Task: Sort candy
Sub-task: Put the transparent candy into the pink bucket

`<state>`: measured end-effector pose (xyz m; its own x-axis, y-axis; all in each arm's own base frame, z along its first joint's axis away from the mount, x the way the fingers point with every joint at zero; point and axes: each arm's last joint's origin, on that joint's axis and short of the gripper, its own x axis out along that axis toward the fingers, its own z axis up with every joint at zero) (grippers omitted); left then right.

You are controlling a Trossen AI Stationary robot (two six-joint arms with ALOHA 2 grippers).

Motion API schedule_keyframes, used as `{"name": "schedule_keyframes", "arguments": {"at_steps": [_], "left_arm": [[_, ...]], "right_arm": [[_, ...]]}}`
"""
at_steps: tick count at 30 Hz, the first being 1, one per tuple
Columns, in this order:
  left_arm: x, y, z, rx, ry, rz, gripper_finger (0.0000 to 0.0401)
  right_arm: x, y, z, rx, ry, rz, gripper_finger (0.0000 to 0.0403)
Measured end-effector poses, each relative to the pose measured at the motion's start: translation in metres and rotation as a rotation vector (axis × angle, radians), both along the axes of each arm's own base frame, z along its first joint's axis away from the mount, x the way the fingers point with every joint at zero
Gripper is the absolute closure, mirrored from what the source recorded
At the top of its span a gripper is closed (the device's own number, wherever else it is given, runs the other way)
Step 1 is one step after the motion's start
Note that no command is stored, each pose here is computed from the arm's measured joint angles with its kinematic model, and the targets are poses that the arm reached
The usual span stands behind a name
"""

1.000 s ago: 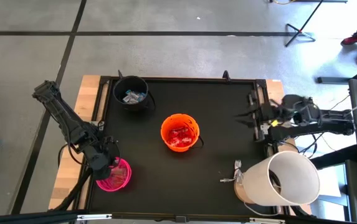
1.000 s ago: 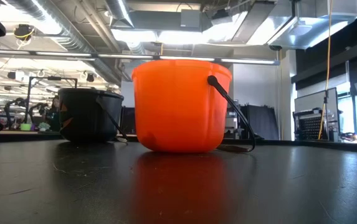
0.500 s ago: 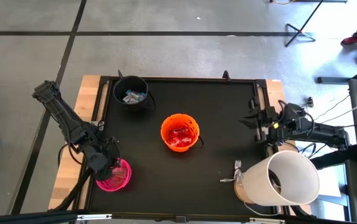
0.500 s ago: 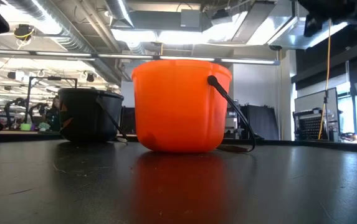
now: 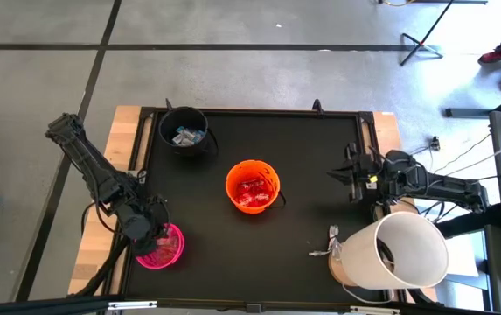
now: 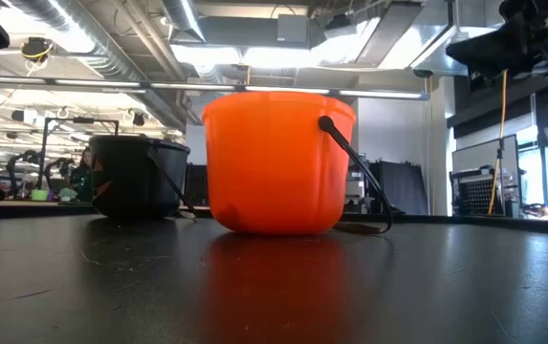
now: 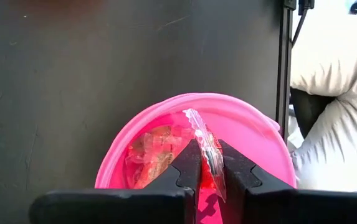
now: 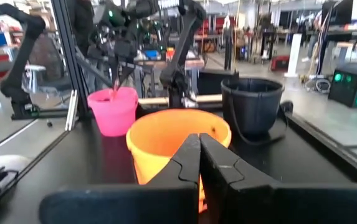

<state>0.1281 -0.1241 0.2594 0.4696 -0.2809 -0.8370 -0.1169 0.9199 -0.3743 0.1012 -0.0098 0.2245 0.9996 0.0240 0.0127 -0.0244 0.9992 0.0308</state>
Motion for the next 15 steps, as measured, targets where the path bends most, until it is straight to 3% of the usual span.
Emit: {"name": "schedule_keyframes", "arguments": {"at_steps": [10,15], "left_arm": [[0.000,0.000,0.000,0.004,-0.003,-0.001,0.0373],[0.001,0.001,0.000,0.063,-0.045,-0.049,0.0373]], "right_arm": [[0.000,0.000,-0.011,0.016,0.115,0.000,0.0397],[-0.001,0.000,-0.013,0.018,0.138,0.000,0.0397]]}}
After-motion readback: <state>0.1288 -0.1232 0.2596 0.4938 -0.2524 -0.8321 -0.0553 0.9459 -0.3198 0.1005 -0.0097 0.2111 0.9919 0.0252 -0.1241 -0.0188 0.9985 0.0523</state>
